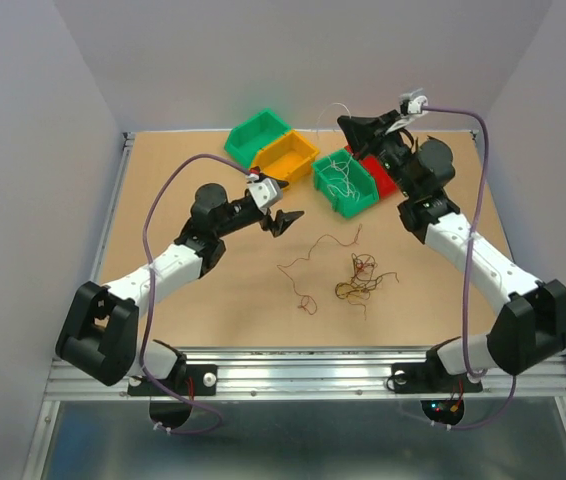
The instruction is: Untangle the cables
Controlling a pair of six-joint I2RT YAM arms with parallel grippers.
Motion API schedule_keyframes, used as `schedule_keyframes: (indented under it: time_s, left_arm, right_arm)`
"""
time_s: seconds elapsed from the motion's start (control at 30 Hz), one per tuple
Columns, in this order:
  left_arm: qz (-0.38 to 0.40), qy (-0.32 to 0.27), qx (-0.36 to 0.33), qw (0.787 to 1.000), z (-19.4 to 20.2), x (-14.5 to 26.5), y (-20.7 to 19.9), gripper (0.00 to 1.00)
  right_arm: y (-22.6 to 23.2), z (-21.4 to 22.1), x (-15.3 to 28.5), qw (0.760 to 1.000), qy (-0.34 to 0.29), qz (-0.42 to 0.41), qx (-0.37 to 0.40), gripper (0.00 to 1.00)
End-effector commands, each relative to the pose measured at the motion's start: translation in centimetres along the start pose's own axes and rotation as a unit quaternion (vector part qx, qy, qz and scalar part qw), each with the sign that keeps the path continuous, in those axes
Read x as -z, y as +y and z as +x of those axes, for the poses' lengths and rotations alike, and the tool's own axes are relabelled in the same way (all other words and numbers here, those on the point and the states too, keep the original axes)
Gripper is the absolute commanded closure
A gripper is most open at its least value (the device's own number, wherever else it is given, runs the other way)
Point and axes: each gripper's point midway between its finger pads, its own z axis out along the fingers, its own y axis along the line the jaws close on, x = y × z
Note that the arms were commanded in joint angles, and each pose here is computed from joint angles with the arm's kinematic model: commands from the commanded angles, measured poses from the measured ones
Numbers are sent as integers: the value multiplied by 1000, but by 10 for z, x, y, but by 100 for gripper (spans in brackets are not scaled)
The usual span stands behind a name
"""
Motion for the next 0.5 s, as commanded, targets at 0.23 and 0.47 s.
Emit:
schedule_keyframes:
  time_s: [0.23,0.47]
  left_arm:
    - [-67,-23,-57,996,-28,16,21,16]
    - [-72,-23,-61,995,-28,18,22,16]
  right_arm:
    - [-72,8,-46,989,-19,117,89,100]
    - [-120,27,-49,977,-15,189,95,100]
